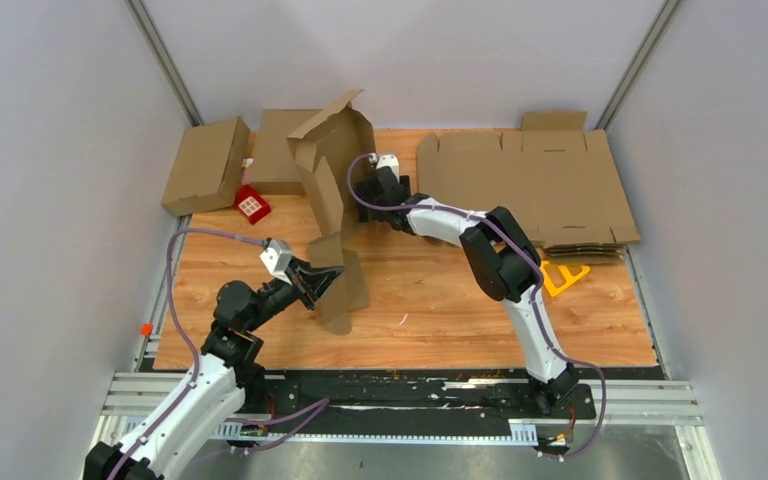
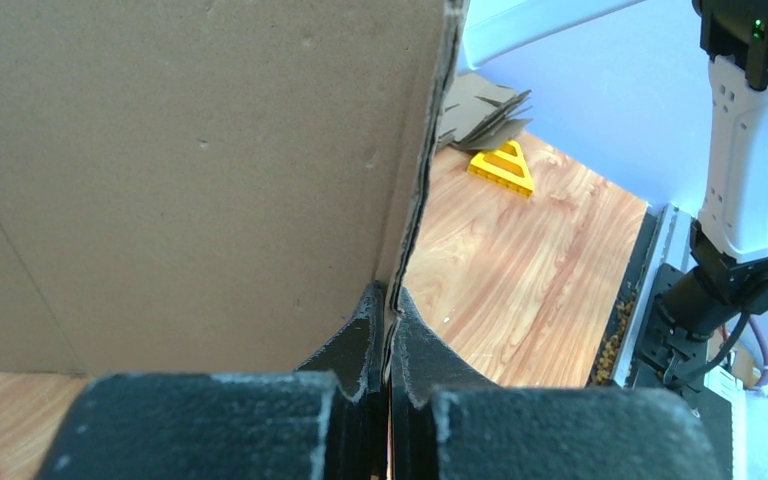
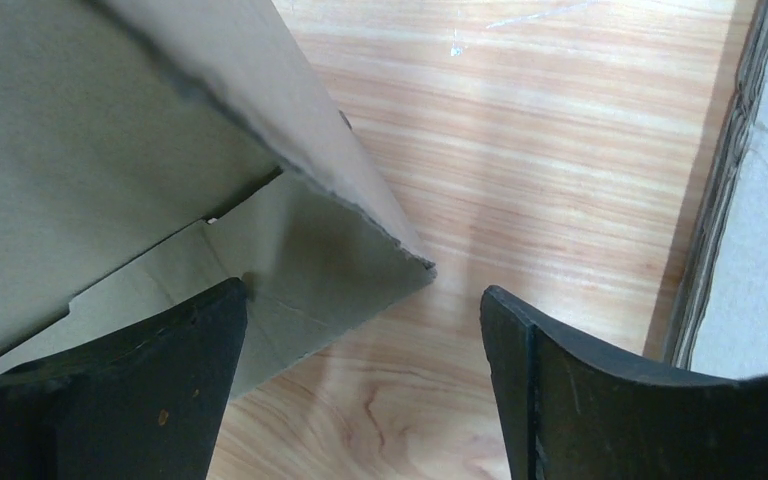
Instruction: Fold the paper box
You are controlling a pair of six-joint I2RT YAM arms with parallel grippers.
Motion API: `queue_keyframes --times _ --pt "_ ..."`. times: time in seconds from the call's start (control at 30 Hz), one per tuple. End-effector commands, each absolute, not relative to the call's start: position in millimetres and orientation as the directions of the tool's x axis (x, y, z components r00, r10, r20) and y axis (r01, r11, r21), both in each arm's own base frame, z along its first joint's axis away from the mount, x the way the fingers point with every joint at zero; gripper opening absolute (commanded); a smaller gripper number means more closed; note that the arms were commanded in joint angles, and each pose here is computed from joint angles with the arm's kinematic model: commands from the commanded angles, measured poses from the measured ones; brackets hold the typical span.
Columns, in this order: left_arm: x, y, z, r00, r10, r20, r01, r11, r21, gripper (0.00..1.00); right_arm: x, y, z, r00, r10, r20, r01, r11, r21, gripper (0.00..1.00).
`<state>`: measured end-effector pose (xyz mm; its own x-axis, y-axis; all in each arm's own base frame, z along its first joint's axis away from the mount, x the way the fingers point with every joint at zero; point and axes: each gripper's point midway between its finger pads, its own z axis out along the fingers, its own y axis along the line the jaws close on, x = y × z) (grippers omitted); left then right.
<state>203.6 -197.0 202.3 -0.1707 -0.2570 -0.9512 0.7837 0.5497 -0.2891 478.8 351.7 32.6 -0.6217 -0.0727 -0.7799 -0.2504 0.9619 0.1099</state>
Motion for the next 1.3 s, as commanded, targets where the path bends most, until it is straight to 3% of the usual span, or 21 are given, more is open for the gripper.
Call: queue_keyframes --times 0.0,0.2,0.33,0.7,0.9,1.27 --pt "195 -199 188 -0.261 -0.251 -0.932 0.773 0.524 -0.358 0.00 445 352 1 -0.666 -0.211 -0.716 -0.258 0.965 -0.045 0.86" --pt "193 -194 191 -0.261 -0.275 -0.925 0.751 0.544 -0.374 0.00 432 377 -1 -0.646 -0.234 -0.727 -0.285 0.957 -0.054 0.76" --pt "195 -190 186 -0.295 -0.269 -0.917 0.717 0.573 -0.398 0.00 426 385 -12 -0.659 -0.245 -0.711 -0.297 0.953 -0.053 0.64" --pt "197 -171 183 -0.372 -0.332 -0.867 0.572 0.654 -0.496 0.02 413 357 -6 -0.684 -0.223 -0.695 -0.224 0.970 -0.091 0.41" --pt "192 -166 193 -0.343 -0.385 -0.857 0.568 0.641 -0.516 0.02 406 371 9 -0.657 -0.203 -0.727 -0.298 0.954 0.003 0.40" --pt "192 -173 176 -0.367 -0.322 -0.873 0.600 0.635 -0.487 0.01 402 422 71 -0.629 -0.068 -0.775 -0.417 0.870 0.262 0.40"
